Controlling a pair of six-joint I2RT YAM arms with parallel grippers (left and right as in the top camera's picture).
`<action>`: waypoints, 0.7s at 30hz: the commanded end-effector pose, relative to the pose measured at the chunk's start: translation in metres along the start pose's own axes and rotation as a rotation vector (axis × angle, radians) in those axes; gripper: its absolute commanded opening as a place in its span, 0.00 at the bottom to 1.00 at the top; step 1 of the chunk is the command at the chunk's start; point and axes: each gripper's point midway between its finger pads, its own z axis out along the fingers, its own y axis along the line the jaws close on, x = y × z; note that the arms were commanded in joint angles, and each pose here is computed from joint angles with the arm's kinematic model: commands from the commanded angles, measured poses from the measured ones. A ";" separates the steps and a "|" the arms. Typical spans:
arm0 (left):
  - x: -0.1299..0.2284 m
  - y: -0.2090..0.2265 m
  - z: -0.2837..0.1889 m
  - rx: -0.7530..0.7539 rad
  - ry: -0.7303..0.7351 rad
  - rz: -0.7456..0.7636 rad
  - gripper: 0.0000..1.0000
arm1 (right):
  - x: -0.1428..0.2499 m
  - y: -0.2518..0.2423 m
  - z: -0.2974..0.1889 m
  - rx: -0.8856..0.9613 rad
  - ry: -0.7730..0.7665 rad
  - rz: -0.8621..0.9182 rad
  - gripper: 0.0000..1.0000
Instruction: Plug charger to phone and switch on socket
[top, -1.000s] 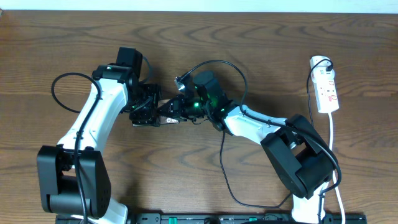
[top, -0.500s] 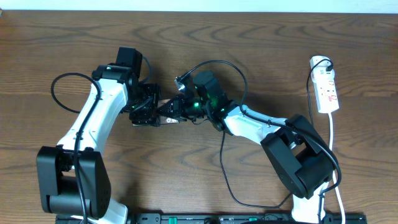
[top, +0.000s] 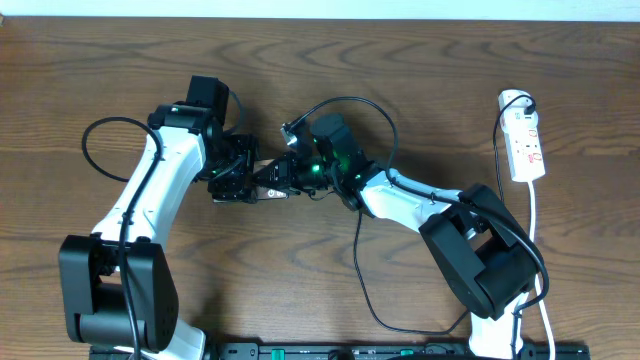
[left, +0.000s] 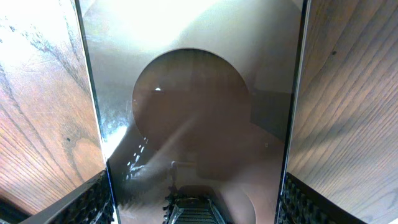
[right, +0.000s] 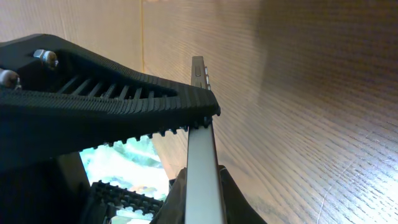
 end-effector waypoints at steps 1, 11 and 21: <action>0.011 -0.010 -0.017 0.056 0.020 0.020 0.78 | 0.007 0.007 0.004 -0.016 0.023 -0.040 0.01; 0.011 -0.010 -0.017 0.056 0.020 0.020 0.85 | 0.007 0.007 0.004 -0.016 0.023 -0.041 0.01; 0.011 -0.010 -0.017 0.056 0.020 0.035 0.90 | 0.007 0.007 0.004 -0.017 0.023 -0.045 0.01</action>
